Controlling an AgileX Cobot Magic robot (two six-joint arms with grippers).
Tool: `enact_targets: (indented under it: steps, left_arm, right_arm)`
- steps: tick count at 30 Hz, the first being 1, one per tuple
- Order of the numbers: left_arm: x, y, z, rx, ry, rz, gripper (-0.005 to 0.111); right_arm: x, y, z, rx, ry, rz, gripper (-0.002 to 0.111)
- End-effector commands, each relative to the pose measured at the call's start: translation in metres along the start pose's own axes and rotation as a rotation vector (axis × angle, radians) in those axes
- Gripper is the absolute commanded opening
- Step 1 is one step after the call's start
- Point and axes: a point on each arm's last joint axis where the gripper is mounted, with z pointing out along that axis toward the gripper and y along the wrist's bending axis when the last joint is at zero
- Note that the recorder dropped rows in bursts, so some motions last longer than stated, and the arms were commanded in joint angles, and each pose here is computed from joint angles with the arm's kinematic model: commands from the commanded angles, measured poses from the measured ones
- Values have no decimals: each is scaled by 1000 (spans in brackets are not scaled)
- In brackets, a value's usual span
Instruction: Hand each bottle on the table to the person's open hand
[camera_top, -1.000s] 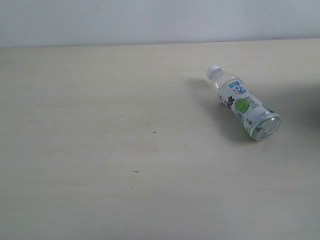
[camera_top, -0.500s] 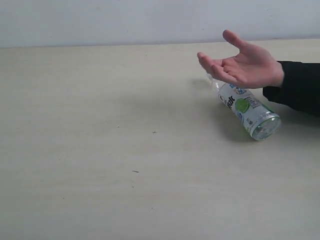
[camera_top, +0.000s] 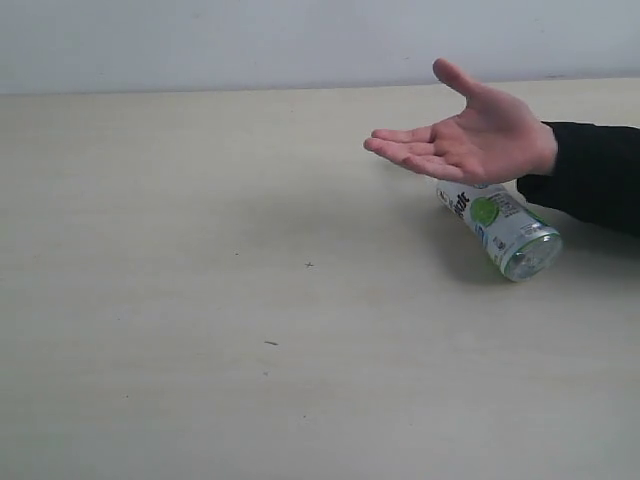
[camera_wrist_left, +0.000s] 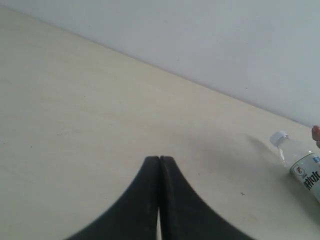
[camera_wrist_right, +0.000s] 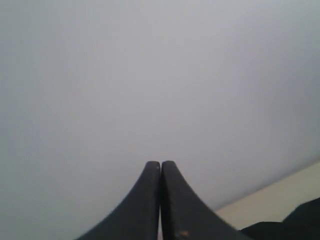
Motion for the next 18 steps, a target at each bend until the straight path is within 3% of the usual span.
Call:
enact_targets:
  steps: [1, 6, 7, 9, 13, 17, 18]
  left_arm:
    - [1, 1, 0, -6, 0, -2, 0]
    - [1, 1, 0, -6, 0, -2, 0]
    - [1, 1, 0, -6, 0, -2, 0]
    - [1, 1, 0, -6, 0, -2, 0]
    - [1, 1, 0, -6, 0, -2, 0]
    - [1, 1, 0, -6, 0, -2, 0]
    - [1, 1, 0, -6, 0, -2, 0]
  right_arm:
    - [-17, 12, 33, 99, 223, -98, 1]
    - [-25, 19, 80, 147, 489, -334, 1]
    - [-27, 22, 90, 131, 592, -431, 1]
    - [-20, 27, 110, 75, 781, -465, 1]
    - [9, 47, 145, -185, 1135, -474, 2]
    - [47, 52, 169, -235, 1314, -514, 7]
    - [67, 52, 175, -244, 1381, -562, 15]
